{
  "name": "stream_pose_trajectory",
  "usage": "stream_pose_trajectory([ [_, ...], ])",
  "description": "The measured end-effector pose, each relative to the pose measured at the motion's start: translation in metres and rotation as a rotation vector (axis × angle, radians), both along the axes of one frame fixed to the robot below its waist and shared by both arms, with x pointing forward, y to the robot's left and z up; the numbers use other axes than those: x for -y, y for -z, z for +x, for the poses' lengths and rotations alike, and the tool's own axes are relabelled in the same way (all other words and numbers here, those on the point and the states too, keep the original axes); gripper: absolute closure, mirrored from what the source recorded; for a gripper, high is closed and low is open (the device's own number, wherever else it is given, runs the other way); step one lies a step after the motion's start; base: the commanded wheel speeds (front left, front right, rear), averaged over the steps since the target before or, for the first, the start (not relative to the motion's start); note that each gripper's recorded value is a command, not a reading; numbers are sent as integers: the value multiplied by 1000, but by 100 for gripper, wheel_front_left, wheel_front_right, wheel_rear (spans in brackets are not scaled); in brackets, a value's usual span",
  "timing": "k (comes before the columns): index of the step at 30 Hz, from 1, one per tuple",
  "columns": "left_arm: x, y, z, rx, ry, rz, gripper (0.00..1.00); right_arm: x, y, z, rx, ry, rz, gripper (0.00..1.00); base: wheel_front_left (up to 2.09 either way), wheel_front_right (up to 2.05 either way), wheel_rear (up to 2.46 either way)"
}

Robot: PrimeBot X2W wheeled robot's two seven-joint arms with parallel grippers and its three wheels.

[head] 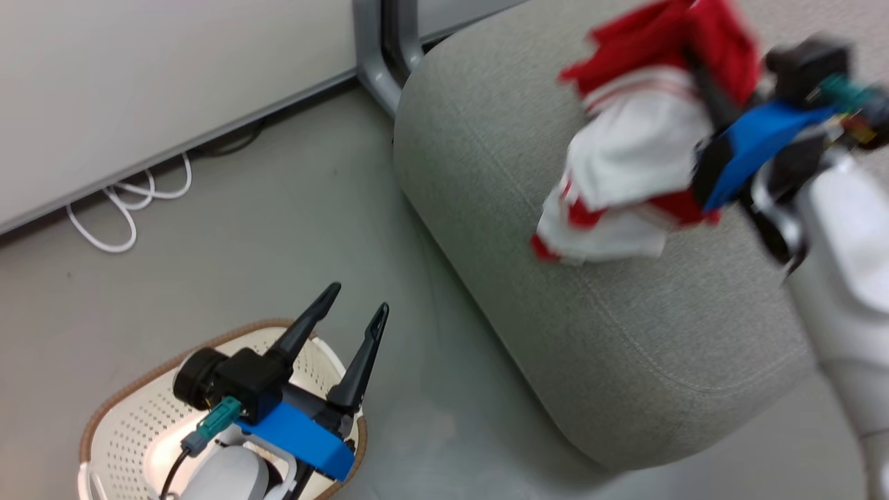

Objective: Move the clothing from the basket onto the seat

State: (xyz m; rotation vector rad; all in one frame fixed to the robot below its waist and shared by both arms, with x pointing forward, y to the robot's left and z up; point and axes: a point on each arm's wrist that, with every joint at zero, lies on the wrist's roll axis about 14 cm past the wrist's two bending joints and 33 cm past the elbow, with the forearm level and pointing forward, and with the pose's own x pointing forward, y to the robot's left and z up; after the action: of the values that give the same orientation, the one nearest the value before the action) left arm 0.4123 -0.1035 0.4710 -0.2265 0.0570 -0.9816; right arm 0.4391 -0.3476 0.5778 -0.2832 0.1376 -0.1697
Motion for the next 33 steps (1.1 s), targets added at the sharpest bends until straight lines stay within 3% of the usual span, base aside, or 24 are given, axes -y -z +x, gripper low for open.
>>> stream_pose_trajectory([
  [7, -7, 15, 28, 7, -8, -5, 0, 55, -77, 46, 79, 86, -217, 100, 0, 0, 0],
  [11, -12, 20, 46, 20, -22, -18, 0, 83, -88, 64, 99, 151, -265, 100, 0, 0, 0],
  [16, -23, 37, 65, 19, -45, -21, 0, 114, -43, 78, 34, 225, -261, 100, 0, 0, 0],
  [25, -45, 78, 82, -28, -93, 9, 0, 124, 96, 79, -146, 300, -127, 100, 0, 0, 0],
  [33, -51, 84, 88, -31, -116, 16, 0, 118, 130, 76, -186, 306, -101, 100, 0, 0, 0],
])
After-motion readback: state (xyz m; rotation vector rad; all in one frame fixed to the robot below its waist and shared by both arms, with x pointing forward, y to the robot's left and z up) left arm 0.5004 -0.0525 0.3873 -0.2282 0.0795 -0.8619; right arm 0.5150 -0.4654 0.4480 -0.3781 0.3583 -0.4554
